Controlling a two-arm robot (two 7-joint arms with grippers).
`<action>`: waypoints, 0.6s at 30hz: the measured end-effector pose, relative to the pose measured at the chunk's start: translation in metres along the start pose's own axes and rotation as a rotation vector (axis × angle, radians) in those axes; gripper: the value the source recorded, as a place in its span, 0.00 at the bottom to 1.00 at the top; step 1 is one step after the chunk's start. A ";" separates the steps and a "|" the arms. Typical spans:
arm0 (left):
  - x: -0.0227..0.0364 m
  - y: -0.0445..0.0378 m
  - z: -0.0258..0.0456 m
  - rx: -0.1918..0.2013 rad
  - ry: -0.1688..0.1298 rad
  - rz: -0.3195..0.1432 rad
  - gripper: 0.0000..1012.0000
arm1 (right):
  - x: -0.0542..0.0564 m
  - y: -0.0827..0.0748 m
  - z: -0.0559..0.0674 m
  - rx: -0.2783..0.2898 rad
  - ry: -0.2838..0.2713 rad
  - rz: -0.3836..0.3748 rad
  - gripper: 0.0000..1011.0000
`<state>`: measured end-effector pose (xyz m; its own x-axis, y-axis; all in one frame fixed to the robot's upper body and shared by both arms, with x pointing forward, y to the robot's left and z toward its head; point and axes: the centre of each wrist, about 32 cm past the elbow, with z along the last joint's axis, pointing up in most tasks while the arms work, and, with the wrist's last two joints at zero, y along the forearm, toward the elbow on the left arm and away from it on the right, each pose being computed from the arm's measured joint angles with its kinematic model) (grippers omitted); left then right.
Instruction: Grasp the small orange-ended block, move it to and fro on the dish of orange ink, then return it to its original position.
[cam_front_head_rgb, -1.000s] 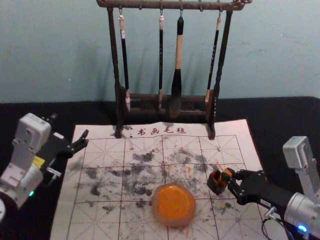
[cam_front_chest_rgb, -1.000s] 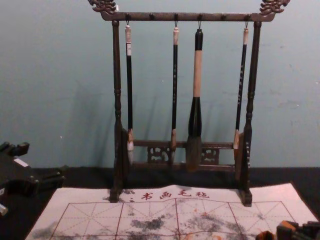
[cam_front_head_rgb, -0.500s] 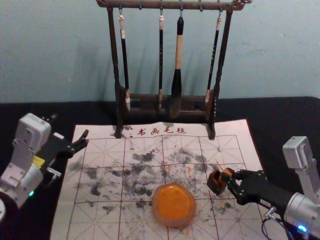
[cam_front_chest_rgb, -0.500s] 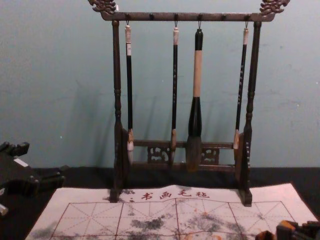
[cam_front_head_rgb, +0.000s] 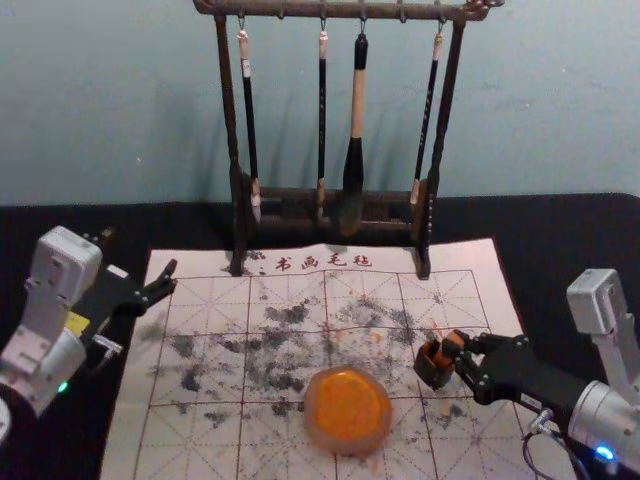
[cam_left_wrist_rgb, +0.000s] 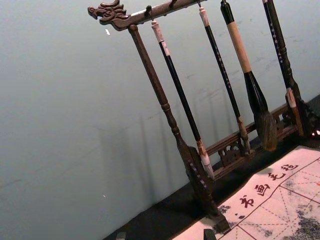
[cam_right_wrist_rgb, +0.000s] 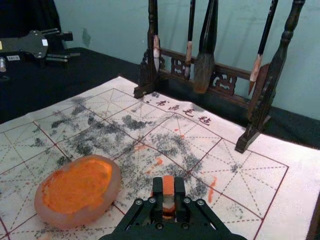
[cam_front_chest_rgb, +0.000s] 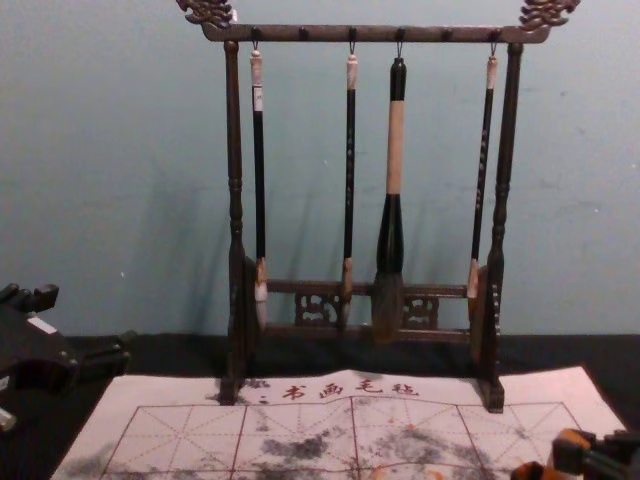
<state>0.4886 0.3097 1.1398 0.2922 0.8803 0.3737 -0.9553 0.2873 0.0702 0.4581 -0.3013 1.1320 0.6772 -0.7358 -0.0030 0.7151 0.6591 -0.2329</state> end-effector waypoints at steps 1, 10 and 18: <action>0.0000 0.0000 0.0000 0.000 0.000 0.000 0.99 | 0.000 0.000 0.001 0.002 -0.001 0.000 0.10; 0.0000 0.0000 0.0000 0.000 0.000 0.000 0.99 | 0.001 -0.004 0.011 0.041 -0.022 -0.010 0.09; 0.0000 0.0000 0.0000 0.000 0.000 0.000 0.99 | 0.000 -0.006 0.023 0.093 -0.016 -0.025 0.10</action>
<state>0.4886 0.3097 1.1398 0.2923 0.8803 0.3737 -0.9552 0.2874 0.0703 0.4577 -0.3022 1.1557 0.6609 -0.7502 0.0170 0.7444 0.6525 -0.1417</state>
